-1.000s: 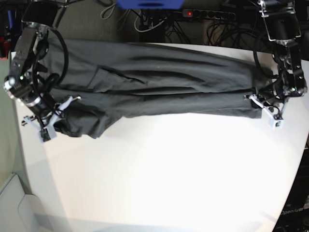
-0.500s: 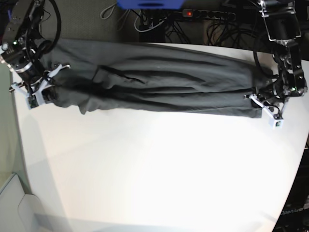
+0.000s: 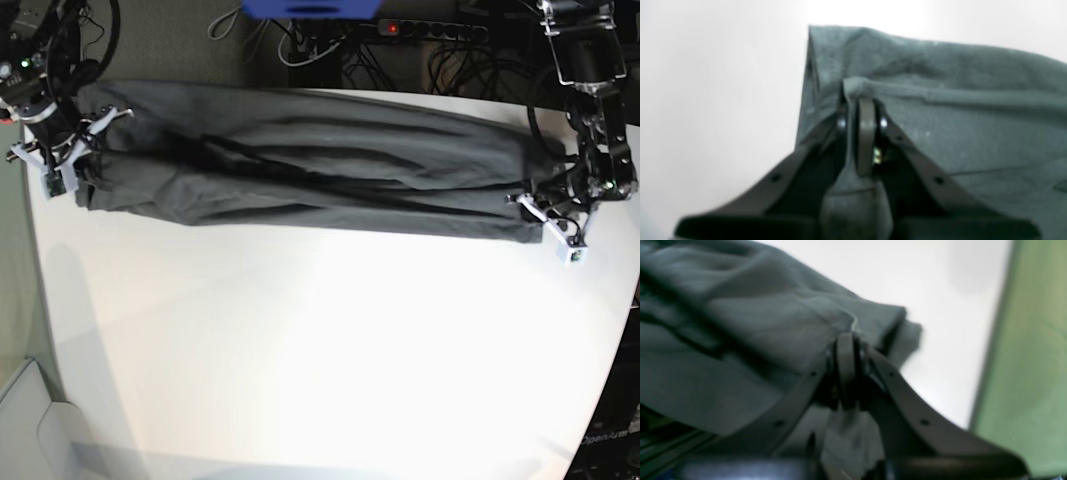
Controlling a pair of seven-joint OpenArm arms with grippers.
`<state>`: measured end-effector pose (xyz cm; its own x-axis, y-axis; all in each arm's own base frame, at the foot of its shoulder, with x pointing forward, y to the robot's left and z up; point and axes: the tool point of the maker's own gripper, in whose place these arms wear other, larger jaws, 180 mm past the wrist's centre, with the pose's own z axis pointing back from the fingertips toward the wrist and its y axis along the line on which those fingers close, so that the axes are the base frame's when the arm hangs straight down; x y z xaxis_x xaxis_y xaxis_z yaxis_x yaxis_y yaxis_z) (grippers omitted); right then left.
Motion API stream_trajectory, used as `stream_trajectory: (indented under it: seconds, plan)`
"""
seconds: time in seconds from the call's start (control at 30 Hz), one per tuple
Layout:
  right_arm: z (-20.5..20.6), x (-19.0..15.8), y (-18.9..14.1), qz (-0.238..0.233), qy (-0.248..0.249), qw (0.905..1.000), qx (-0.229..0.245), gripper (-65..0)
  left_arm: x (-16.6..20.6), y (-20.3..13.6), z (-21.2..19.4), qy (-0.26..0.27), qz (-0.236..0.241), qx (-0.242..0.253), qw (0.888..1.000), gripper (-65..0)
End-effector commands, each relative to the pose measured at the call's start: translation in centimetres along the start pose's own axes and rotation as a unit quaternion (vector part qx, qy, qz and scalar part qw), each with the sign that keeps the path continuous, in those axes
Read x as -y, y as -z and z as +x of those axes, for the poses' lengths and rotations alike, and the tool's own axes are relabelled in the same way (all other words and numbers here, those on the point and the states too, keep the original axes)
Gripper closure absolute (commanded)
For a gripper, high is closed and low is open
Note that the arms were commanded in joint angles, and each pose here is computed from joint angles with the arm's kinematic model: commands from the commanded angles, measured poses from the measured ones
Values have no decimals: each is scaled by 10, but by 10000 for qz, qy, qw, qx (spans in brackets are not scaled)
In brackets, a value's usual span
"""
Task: Layout the t-shirt on the table in an organized manner, then fold the t-shirt properly
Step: 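Pull the stack end outward with the right gripper to straighten it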
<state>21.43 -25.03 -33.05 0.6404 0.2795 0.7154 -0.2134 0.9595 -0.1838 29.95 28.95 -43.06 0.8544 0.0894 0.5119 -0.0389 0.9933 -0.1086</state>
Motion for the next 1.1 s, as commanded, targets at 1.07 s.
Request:
stream_trajectory:
  seconds: [1.07]
  plan:
    - [-74, -33, -14, 529, 143, 9942, -930, 0, -24, -8, -30, 168, 342, -591, 9975, -40]
